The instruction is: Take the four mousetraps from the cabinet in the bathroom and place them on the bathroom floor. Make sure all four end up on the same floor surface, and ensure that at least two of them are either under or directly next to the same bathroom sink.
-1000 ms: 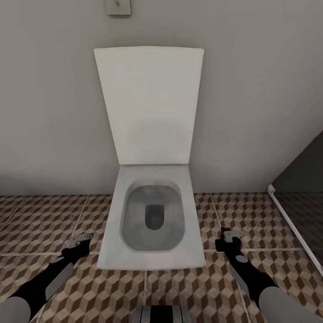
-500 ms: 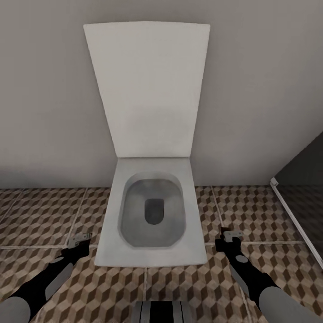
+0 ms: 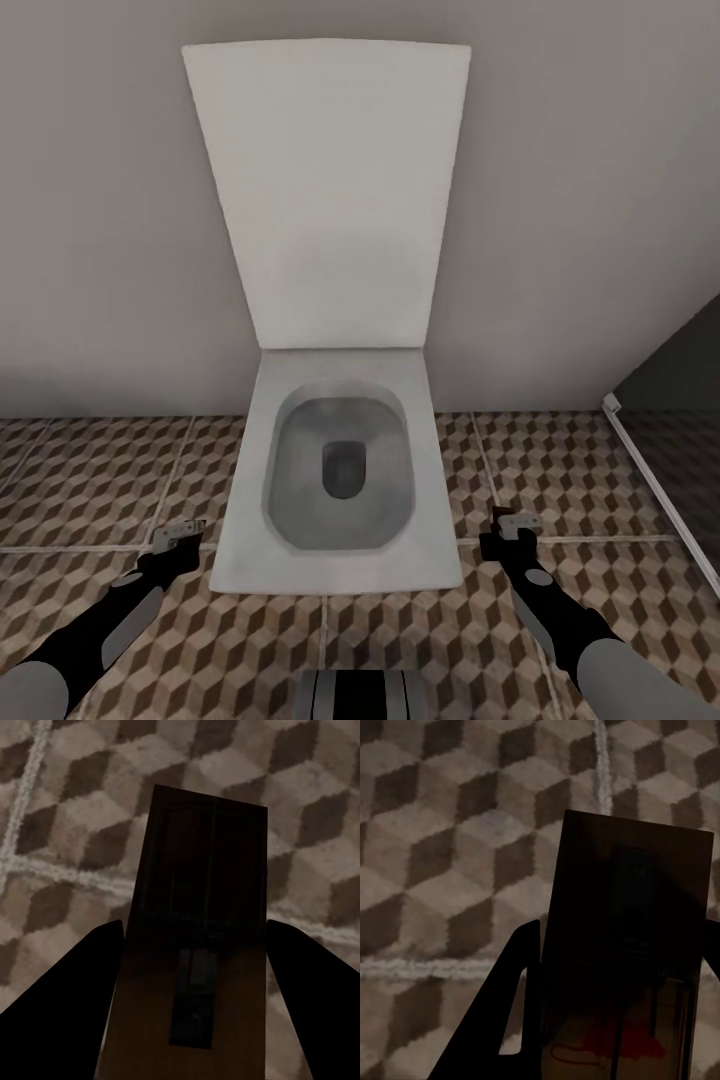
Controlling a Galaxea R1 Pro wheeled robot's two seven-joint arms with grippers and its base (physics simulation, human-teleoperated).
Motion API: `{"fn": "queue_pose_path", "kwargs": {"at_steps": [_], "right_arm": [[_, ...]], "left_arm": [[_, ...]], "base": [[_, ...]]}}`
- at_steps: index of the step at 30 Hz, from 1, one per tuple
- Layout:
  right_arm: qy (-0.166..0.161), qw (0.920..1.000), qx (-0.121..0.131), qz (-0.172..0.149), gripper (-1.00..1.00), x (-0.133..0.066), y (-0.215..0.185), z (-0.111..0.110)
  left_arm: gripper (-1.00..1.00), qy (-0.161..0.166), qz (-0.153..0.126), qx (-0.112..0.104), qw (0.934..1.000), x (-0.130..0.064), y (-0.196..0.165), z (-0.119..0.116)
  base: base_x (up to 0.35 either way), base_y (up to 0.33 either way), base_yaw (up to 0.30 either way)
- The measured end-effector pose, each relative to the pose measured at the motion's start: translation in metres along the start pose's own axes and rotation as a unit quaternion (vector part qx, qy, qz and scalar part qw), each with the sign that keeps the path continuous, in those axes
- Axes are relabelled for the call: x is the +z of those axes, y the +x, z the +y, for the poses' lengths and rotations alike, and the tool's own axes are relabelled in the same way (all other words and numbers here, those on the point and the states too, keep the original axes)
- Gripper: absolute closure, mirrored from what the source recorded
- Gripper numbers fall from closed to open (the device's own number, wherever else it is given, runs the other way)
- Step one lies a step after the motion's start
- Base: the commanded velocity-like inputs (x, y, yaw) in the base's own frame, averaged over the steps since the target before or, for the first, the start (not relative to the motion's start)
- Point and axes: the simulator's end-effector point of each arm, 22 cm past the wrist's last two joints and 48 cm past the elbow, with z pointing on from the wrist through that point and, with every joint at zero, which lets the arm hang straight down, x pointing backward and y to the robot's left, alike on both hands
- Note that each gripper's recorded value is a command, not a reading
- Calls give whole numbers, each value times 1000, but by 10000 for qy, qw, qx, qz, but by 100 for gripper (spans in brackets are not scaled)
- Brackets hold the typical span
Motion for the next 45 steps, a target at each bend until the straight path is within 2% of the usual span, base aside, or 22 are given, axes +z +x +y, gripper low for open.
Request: {"fn": "queue_pose_path", "kwargs": {"at_steps": [17,32,45], "right_arm": [[-37,9995,-40,325,100,12,40,6],[-71,9980,-72,625,100,21,77,11],[-76,9978,-76,656,100,22,82,12]], "left_arm": [[100,-88,301,64,9995,16,34,6],[100,-197,564,14,9982,30,64,15],[100,-194,602,14,9980,32,70,14]], "base": [[0,0,0],[0,0,0],[0,0,0]]}}
